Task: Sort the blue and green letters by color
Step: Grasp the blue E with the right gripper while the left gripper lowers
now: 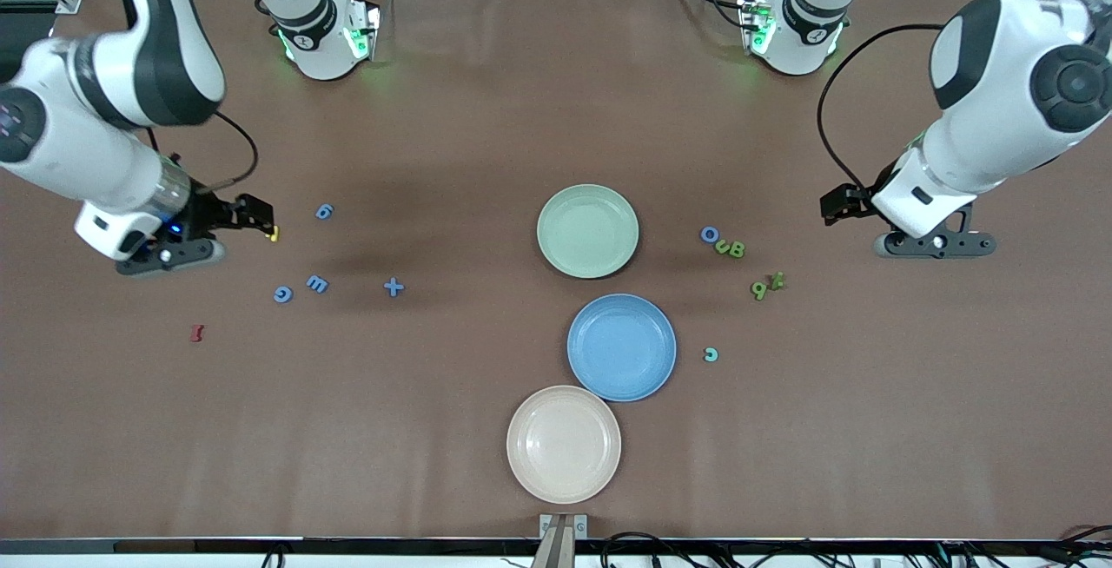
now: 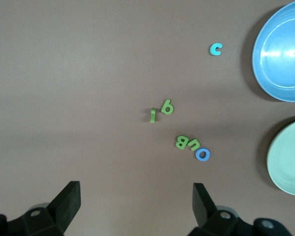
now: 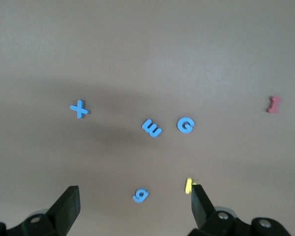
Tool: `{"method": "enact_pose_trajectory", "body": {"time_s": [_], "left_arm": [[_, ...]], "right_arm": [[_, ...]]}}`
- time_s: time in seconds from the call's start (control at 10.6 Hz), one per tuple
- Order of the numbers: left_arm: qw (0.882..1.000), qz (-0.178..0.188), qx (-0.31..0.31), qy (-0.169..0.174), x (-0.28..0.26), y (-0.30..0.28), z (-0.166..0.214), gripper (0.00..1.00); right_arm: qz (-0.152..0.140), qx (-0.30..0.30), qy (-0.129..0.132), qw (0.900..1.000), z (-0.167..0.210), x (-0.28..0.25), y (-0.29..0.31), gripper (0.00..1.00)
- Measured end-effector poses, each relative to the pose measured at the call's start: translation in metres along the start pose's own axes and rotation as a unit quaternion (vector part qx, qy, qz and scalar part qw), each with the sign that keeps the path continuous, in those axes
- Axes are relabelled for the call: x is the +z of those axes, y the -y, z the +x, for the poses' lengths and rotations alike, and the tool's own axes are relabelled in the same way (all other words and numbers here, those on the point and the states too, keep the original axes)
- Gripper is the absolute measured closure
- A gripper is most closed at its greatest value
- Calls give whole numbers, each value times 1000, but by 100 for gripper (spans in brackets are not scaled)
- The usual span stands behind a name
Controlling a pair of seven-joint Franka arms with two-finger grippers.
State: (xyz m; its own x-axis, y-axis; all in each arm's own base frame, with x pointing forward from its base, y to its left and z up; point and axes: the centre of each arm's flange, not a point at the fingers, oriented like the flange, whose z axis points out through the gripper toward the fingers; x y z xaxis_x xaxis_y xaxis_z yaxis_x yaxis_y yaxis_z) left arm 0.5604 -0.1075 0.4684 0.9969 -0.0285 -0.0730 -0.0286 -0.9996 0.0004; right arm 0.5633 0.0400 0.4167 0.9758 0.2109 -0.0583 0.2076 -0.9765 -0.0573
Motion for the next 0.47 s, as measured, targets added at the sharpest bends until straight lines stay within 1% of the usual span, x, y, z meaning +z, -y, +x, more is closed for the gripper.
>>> {"method": "enact_pose_trajectory", "body": {"time_s": [0.09,0.19,0.28,0.47], "left_arm": [[1000,-1,-2,-2,18,2,-1,0],[1000,-1,-4,-4,32,5,-2,0],[1000,-1,-5,-6,46,6,-4,0],[1000,-2,-5,-13,73,7,-10,0]], "right_arm": [[2,-30,3,1000,9,25,1,3],[4,-47,8,999,17,47,3,4],[-1,-72,9,997,23,66,5,3],[-37,-134,-7,990,27,105,7,2]]}}
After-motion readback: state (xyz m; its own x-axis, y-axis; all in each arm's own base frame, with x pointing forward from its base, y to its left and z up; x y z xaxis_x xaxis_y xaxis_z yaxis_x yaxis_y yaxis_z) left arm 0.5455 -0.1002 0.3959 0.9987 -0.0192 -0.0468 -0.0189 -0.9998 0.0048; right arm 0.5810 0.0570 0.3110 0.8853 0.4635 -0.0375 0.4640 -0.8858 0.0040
